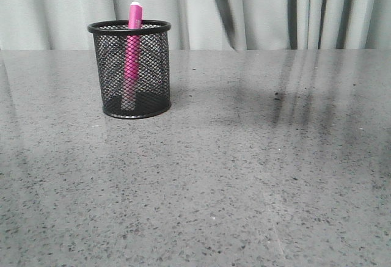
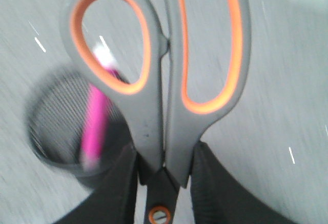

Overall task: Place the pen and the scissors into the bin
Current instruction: 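Carry the upright scissors with the right gripper over the cup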

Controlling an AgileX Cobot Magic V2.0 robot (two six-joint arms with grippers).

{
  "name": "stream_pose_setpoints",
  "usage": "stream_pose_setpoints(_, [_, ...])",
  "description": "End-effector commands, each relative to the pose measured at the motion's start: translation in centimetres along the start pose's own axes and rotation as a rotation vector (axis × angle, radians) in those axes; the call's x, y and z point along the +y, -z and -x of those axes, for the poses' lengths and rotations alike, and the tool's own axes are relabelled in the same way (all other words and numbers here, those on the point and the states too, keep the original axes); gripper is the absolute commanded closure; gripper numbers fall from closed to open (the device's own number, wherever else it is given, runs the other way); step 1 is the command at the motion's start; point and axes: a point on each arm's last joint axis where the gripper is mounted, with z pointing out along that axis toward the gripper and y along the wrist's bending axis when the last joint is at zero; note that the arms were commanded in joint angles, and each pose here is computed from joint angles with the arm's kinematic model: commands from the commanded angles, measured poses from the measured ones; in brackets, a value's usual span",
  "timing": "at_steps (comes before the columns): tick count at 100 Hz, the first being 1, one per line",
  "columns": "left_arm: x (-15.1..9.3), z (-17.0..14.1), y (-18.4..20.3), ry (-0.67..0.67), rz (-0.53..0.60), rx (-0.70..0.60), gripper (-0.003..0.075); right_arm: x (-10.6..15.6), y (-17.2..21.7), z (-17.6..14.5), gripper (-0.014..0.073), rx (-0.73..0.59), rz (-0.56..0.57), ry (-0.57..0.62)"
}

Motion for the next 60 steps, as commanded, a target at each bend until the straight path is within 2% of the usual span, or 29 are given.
stream_pose_setpoints(1, [0.0, 1.2, 0.2, 0.024, 0.004, -0.076, 0.0626, 0.8, 2.1, 3.8, 0.0662, -0.317, 0.1, 0.078])
stream_pose_setpoints(20, [-0.1, 1.1, 0.2, 0.024, 0.0, -0.065, 0.0626, 1.6, 0.4, 4.9, 0.0662, -0.522, 0.198, 0.193])
stream_pose_setpoints(36, [-0.1, 1.0, 0.2, 0.024, -0.002, -0.06, 0.0626, 1.2, -2.3, 5.0, 0.0664, -0.635, 0.276, 0.194])
stream_pose_setpoints(48, [-0.1, 1.0, 0.2, 0.023, -0.006, -0.05, 0.0626, 1.2, -4.2, 4.3, 0.0664, -0.657, 0.318, 0.192])
stream_pose_setpoints(60, [-0.2, 0.8, 0.2, 0.023, -0.013, -0.031, 0.0626, 1.5, -6.0, 2.8, 0.0664, -0.625, 0.346, 0.189])
